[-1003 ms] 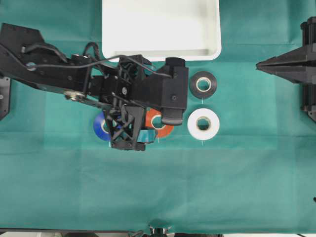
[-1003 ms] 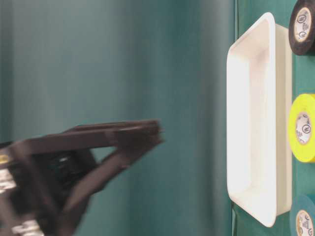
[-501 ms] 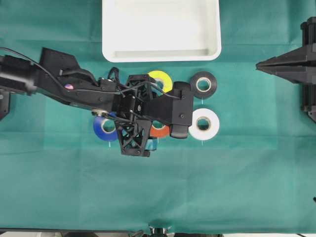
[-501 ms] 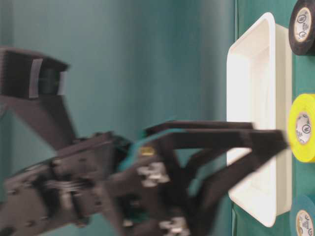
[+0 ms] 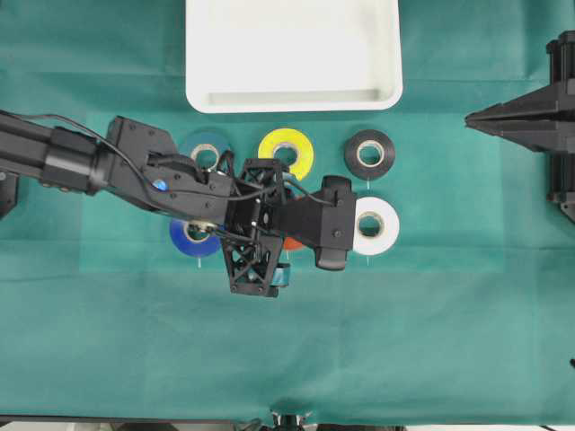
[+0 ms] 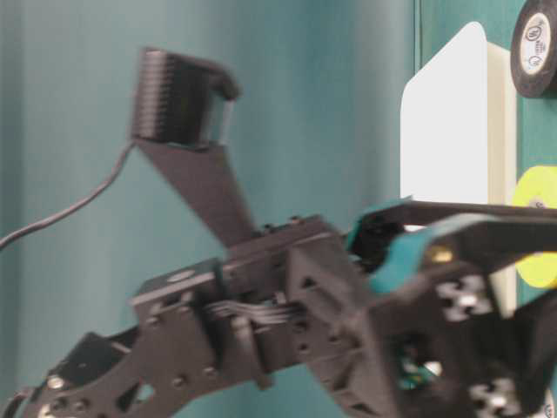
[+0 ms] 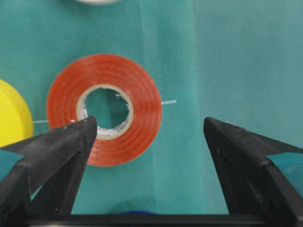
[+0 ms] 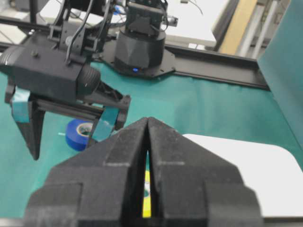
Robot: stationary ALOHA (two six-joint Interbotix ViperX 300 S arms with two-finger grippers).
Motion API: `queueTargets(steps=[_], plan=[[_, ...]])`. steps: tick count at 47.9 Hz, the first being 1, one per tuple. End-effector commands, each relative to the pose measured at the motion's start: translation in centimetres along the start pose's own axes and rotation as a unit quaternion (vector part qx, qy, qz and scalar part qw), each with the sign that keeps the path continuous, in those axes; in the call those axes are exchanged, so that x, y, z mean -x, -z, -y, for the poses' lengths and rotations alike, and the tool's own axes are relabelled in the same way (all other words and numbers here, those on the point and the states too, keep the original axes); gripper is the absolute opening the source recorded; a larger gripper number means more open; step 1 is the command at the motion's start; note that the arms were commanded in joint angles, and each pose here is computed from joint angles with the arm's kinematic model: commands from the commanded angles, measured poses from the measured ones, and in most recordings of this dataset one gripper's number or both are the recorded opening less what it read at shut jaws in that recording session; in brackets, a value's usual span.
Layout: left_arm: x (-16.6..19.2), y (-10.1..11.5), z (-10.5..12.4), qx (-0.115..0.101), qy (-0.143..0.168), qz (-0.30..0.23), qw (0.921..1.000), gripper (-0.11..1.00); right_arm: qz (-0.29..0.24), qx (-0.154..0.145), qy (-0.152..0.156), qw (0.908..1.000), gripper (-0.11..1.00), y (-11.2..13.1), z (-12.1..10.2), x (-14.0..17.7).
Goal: Place the tape from the fixed location into the white case.
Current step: 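Lower the left gripper with one finger into the orange-red roll's hole, then close the left gripper on the roll's rim and lift it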
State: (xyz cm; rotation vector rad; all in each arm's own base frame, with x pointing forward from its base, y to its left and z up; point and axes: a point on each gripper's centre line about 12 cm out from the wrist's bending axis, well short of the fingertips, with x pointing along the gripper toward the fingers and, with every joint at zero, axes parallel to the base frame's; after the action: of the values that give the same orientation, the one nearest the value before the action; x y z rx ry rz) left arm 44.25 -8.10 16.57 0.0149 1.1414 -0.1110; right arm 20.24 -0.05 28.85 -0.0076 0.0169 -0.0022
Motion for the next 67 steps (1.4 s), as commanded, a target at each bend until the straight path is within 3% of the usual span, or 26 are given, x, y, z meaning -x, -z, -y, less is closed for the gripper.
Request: queueTargets(steps=[1, 34, 67], plan=[[0.7, -0.7, 0.4, -0.005, 0.003, 0.019, 0.9998, 0.99, 0.013, -0.001, 0.0, 0.9999, 0.0, -1.2, 0.0, -0.3], [-3.9, 1.4, -0.2, -0.005, -0.002, -0.004, 1.0, 0.99, 0.004, -0.001, 0.0, 1.0, 0.0, -0.8, 0.0, -0.5], [-3.8, 1.5, -0.6, 0.0, -0.004, -0.009, 1.0, 0.99, 0.002, -0.001, 0.0, 1.0, 0.0, -0.7, 0.0, -0.5]])
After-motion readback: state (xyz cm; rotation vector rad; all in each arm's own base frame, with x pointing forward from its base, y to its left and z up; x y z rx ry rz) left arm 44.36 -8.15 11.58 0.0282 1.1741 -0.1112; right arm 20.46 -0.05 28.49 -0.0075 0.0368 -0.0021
